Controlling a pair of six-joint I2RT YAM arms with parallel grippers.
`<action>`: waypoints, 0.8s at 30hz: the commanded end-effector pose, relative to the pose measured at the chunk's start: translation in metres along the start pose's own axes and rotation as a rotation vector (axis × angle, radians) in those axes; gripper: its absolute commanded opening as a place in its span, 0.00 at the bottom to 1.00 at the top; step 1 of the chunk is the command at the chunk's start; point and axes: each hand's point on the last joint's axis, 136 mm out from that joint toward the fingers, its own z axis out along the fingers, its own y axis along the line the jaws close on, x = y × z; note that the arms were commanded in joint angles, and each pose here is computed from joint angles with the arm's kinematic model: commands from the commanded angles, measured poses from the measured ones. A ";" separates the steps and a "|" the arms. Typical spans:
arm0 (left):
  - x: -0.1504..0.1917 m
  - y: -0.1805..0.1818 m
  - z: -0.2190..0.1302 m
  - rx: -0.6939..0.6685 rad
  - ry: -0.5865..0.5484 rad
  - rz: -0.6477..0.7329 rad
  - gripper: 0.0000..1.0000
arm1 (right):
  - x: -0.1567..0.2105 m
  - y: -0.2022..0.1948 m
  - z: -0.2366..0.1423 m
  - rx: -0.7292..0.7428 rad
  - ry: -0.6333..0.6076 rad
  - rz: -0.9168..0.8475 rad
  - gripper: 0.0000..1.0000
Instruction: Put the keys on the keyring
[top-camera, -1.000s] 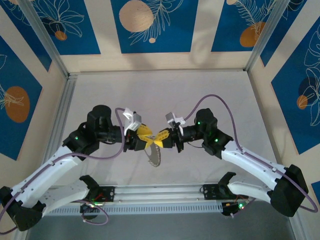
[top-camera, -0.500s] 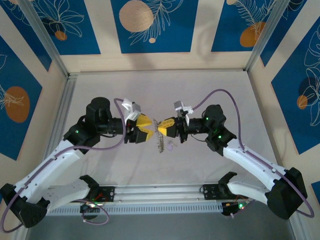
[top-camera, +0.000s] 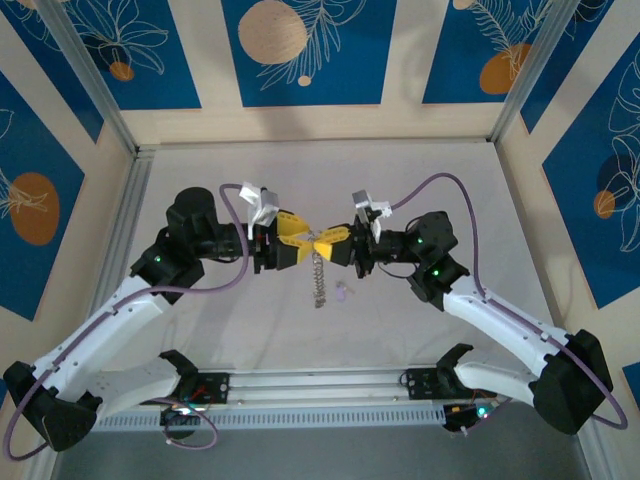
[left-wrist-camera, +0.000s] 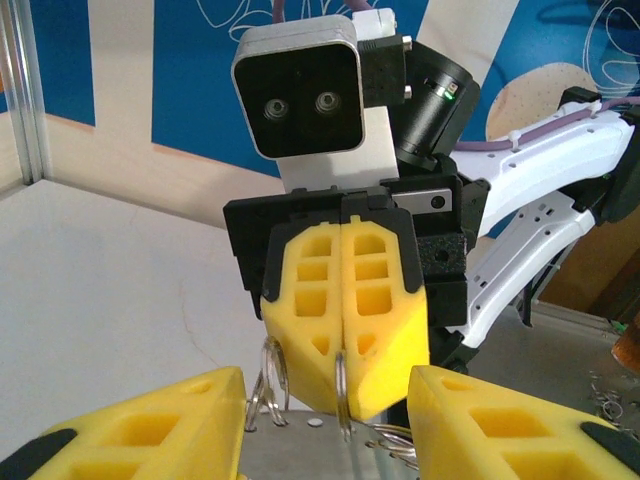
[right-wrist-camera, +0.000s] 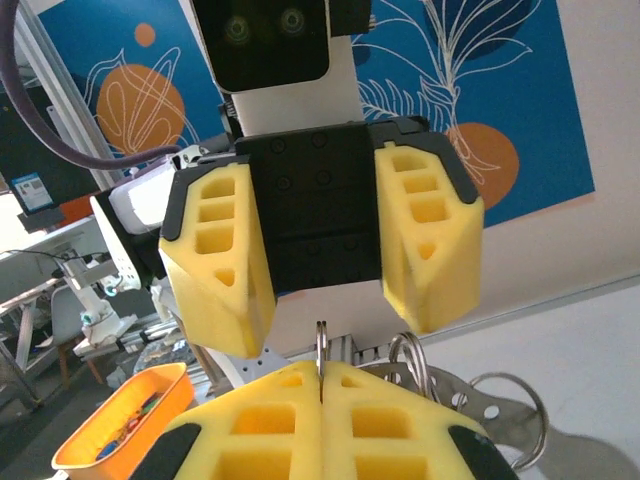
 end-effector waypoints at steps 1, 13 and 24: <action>-0.017 0.000 -0.004 -0.018 -0.046 0.028 0.47 | -0.029 0.021 0.003 -0.040 -0.070 -0.073 0.00; -0.016 0.013 -0.009 -0.098 -0.078 -0.034 0.51 | -0.025 0.020 0.001 0.010 -0.064 -0.082 0.00; -0.011 0.011 -0.014 -0.115 -0.068 -0.151 0.57 | -0.011 0.002 -0.005 0.100 -0.051 -0.059 0.00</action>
